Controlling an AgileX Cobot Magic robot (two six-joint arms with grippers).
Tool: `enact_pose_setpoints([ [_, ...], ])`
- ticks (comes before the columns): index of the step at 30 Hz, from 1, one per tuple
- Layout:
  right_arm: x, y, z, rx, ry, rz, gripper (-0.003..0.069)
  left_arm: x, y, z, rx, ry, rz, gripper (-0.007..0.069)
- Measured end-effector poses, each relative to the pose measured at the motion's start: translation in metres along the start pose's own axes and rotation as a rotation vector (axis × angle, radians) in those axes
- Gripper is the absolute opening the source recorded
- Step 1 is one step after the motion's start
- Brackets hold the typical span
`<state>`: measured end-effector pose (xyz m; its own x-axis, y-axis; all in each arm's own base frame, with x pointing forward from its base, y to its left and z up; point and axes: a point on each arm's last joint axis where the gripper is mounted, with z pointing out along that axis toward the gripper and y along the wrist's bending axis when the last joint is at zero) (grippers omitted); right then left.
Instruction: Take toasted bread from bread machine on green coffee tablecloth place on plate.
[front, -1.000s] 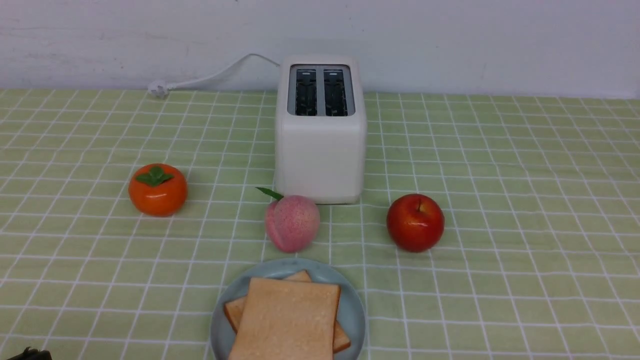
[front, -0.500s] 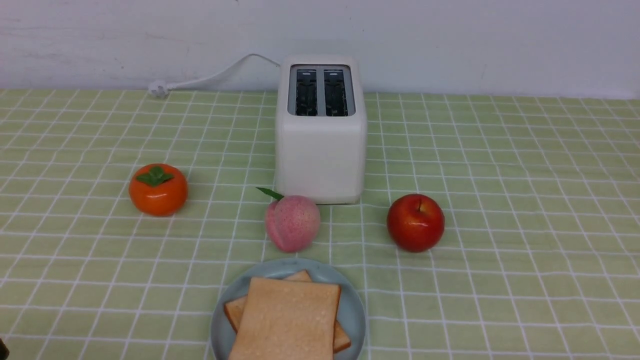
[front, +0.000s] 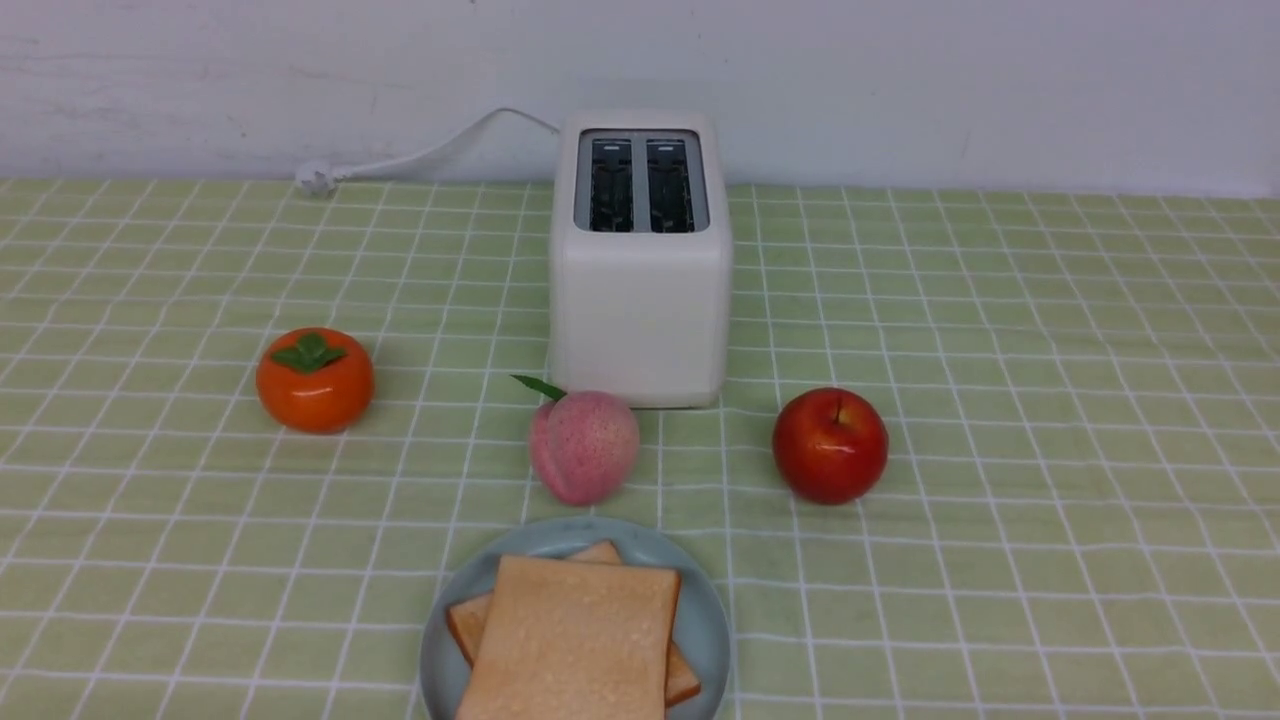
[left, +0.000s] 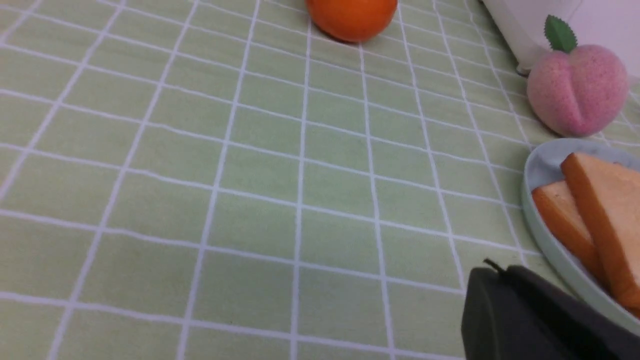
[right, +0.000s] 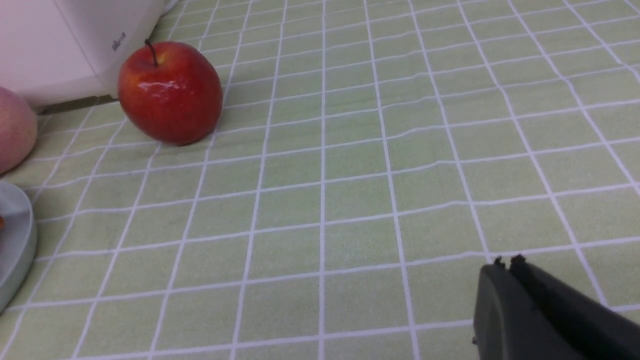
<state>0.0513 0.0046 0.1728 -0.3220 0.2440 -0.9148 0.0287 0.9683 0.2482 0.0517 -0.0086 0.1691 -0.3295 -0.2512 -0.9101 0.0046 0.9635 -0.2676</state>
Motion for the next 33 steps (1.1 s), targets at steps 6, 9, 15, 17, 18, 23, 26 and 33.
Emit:
enact_pose_setpoints([
  [6, 0.0, 0.0, 0.0, 0.0, 0.0, 0.0, 0.0003, -0.0011, 0.0041, -0.0001, -0.046, -0.01, 0.109, -0.0013],
  [9, 0.0, 0.0, 0.0, 0.0, 0.0, 0.0, 0.0006, -0.0012, 0.0042, -0.0001, -0.047, -0.011, 0.111, -0.0013],
  [15, 0.0, 0.0, 0.0, 0.0, 0.0, 0.0, 0.0015, -0.0012, 0.0042, -0.0001, -0.047, -0.011, 0.111, -0.0013],
  [17, 0.0, 0.0, 0.0, 0.0, 0.0, 0.0, 0.0015, -0.0012, 0.0042, -0.0001, -0.047, -0.011, 0.111, -0.0013],
  [18, 0.0, 0.0, 0.0, 0.0, 0.0, 0.0, 0.0015, -0.0012, 0.0042, -0.0001, -0.047, -0.011, 0.111, -0.0013],
  [23, 0.0, 0.0, 0.0, 0.0, 0.0, 0.0, 0.0018, -0.0012, 0.0042, -0.0001, -0.047, -0.011, 0.111, -0.0011],
  [26, 0.0, 0.0, 0.0, 0.0, 0.0, 0.0, 0.002, -0.0014, 0.0044, -0.0001, -0.049, -0.012, 0.116, -0.0009],
  [33, 0.0, 0.0, 0.0, 0.0, 0.0, 0.0, 0.0029, -0.0046, 0.0052, -0.0002, -0.055, -0.055, -0.056, -0.0008],
])
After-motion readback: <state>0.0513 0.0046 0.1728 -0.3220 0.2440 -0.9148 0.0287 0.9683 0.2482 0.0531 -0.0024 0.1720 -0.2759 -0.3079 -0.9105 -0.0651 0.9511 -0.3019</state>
